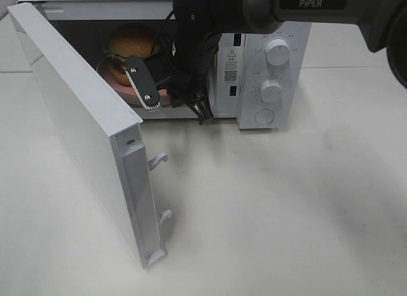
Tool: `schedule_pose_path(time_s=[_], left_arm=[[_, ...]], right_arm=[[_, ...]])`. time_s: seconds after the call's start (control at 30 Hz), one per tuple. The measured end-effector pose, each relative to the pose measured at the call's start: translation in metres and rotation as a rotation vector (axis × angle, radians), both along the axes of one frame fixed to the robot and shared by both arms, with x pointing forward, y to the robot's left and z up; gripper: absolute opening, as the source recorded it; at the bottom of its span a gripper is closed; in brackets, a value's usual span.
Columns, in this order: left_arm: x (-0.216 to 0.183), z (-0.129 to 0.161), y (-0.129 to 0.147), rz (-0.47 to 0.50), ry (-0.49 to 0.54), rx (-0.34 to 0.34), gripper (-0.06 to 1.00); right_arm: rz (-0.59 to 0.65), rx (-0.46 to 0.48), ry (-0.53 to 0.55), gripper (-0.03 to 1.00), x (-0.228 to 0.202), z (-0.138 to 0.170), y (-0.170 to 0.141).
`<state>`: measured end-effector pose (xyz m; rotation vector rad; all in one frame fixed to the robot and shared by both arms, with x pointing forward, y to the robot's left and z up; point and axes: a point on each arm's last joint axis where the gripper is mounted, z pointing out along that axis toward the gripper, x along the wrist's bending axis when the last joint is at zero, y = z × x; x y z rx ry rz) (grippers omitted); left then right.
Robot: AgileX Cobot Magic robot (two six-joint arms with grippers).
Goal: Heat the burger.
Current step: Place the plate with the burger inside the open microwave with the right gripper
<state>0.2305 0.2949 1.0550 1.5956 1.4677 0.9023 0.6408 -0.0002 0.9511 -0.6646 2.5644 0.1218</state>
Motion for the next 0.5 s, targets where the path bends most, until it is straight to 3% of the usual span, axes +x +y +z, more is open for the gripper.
schedule_pose_path(time_s=[0.17, 0.27, 0.47, 0.5], left_arm=[[0.000, 0.000, 0.000, 0.000, 0.000, 0.000, 0.99], [0.000, 0.000, 0.000, 0.000, 0.000, 0.000, 0.99], [0.000, 0.000, 0.000, 0.000, 0.000, 0.000, 0.99], [0.000, 0.000, 0.000, 0.000, 0.000, 0.000, 0.99]], right_arm=[[-0.001, 0.008, -0.006, 0.08, 0.002, -0.001, 0.004], [-0.066, 0.044, -0.005, 0.11, 0.005, -0.003, 0.005], [-0.106, 0.086, -0.064, 0.24, 0.010, 0.003, 0.006], [-0.107, 0.096, -0.076, 0.30, 0.011, 0.005, 0.007]])
